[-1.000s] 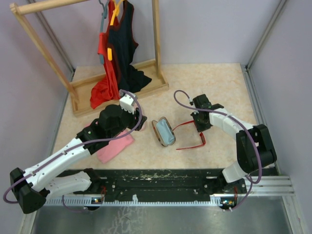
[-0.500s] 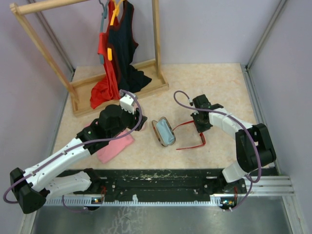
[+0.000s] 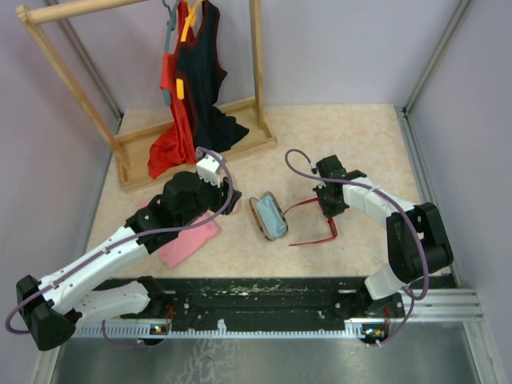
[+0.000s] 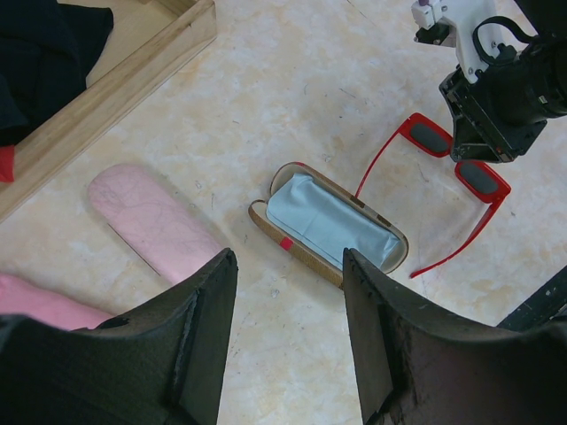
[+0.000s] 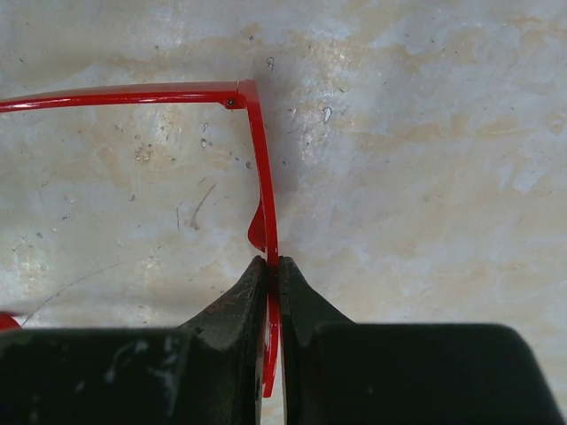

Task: Organize the sunglasses
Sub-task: Pick up the sunglasses from the center of the board.

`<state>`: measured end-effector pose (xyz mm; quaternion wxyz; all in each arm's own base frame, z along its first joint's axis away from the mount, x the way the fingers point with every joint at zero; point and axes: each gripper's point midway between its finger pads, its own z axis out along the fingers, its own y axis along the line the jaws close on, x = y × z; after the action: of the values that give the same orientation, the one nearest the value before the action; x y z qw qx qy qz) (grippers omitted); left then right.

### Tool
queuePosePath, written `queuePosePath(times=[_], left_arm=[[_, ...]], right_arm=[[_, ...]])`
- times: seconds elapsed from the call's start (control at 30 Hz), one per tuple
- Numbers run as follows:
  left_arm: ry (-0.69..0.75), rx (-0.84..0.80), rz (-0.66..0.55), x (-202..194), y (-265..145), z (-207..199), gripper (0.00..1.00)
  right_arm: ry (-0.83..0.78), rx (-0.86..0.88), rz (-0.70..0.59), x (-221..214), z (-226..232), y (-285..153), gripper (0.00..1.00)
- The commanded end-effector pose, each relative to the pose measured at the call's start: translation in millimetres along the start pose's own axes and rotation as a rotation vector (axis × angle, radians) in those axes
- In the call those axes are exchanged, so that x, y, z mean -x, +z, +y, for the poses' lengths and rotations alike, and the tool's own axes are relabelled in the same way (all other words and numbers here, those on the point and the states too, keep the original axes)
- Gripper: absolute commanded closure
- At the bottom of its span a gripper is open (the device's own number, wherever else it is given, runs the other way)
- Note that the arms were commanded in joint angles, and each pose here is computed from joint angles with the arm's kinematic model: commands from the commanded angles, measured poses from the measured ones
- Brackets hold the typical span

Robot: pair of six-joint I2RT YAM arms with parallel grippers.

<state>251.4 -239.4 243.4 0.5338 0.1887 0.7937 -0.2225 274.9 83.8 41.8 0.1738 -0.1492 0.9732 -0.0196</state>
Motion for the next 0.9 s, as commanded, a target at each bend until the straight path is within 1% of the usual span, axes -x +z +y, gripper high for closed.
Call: queuePosePath(times=[0.0, 0.07, 0.1, 0.23, 0.37, 0.47, 0.6, 0.63, 0.7, 0.77, 0.87], left_arm=[[-0.005, -0.013, -0.002, 1, 0, -3, 0.43], [-0.005, -0.012, -0.003, 1, 0, -3, 0.43], [-0.004, -0.012, -0.002, 1, 0, -3, 0.43], [-0.006, -0.014, 0.000, 0, 0, -3, 0.42], [-0.008, -0.017, 0.005, -2, 2, -4, 0.42], [-0.011, -0.022, 0.006, -2, 4, -6, 0.42], [-0.018, 0.006, 0.006, 2, 8, -3, 0.42], [-0.024, 0.024, 0.006, 3, 9, 0, 0.42], [-0.047, 0.065, 0.001, 9, 11, 4, 0.42], [-0.075, 0.101, -0.010, 16, 12, 8, 0.42], [-0.107, 0.105, -0.048, 32, 12, 6, 0.42]], right_arm=[[0.005, -0.004, -0.026, 10, -2, -2, 0.94], [0.005, -0.007, -0.030, 11, -3, -2, 0.99], [0.005, -0.008, -0.035, 12, -3, -3, 1.00], [0.011, -0.014, -0.052, 15, -5, -11, 1.00], [0.024, -0.058, -0.076, 20, -14, -28, 1.00], [0.037, -0.134, -0.101, 24, -29, -48, 1.00], [0.076, -0.313, -0.146, 28, -62, -83, 1.00], [0.087, -0.358, -0.165, 29, -71, -93, 1.00], [0.103, -0.365, -0.228, 36, -74, -110, 1.00], [0.114, -0.314, -0.320, 45, -68, -126, 1.00], [0.104, -0.194, -0.479, 61, -52, -151, 1.00]])
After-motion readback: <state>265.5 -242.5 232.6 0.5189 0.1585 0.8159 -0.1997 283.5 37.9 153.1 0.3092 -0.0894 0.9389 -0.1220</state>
